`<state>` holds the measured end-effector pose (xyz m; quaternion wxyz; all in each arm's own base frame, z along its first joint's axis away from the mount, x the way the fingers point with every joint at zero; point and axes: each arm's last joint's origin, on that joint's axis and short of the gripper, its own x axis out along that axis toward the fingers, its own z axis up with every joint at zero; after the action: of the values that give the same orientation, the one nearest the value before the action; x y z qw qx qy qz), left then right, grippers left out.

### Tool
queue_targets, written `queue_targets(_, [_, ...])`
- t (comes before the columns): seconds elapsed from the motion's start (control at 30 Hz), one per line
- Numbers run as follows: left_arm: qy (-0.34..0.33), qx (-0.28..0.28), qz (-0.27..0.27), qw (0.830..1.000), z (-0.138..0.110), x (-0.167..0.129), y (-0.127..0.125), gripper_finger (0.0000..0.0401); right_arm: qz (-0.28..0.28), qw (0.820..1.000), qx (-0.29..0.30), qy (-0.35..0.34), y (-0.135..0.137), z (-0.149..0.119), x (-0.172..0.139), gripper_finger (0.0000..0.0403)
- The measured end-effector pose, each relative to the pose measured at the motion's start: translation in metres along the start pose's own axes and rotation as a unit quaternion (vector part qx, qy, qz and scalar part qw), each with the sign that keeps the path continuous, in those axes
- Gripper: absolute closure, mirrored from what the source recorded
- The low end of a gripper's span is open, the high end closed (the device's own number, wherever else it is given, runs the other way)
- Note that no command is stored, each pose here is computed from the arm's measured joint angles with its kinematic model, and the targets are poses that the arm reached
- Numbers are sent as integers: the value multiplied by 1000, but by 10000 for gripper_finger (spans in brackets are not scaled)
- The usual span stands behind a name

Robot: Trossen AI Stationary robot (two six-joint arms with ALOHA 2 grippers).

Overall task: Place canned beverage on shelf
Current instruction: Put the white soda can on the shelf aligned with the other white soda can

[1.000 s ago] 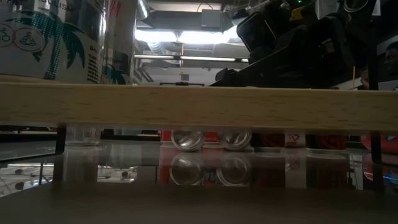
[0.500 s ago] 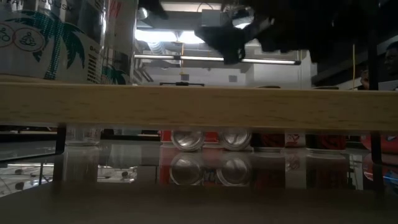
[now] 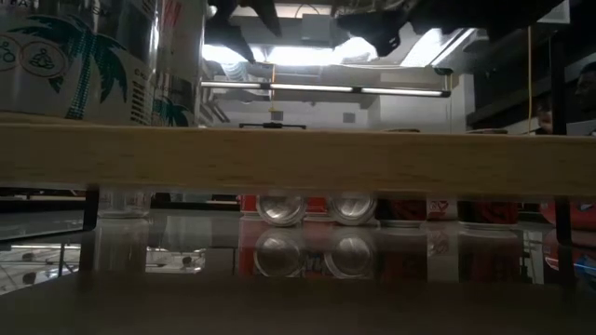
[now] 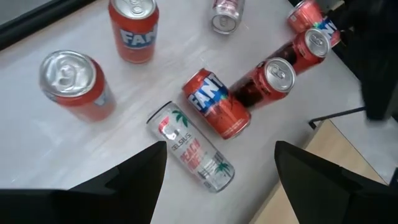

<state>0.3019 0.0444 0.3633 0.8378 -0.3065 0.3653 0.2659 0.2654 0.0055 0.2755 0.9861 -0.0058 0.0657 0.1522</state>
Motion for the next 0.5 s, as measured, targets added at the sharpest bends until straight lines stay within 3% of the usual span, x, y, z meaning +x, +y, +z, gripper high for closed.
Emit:
queue_targets(0.27, [-33, -12, -2, 999, -1, 11, -14, 110, -115, 993, -2, -30, -26, 19, -37, 17])
queue_targets(0.5, [-16, -87, 20, 996, -3, 43, -20, 110, -182, 983, 6, -18, -43, 16, -47, 17])
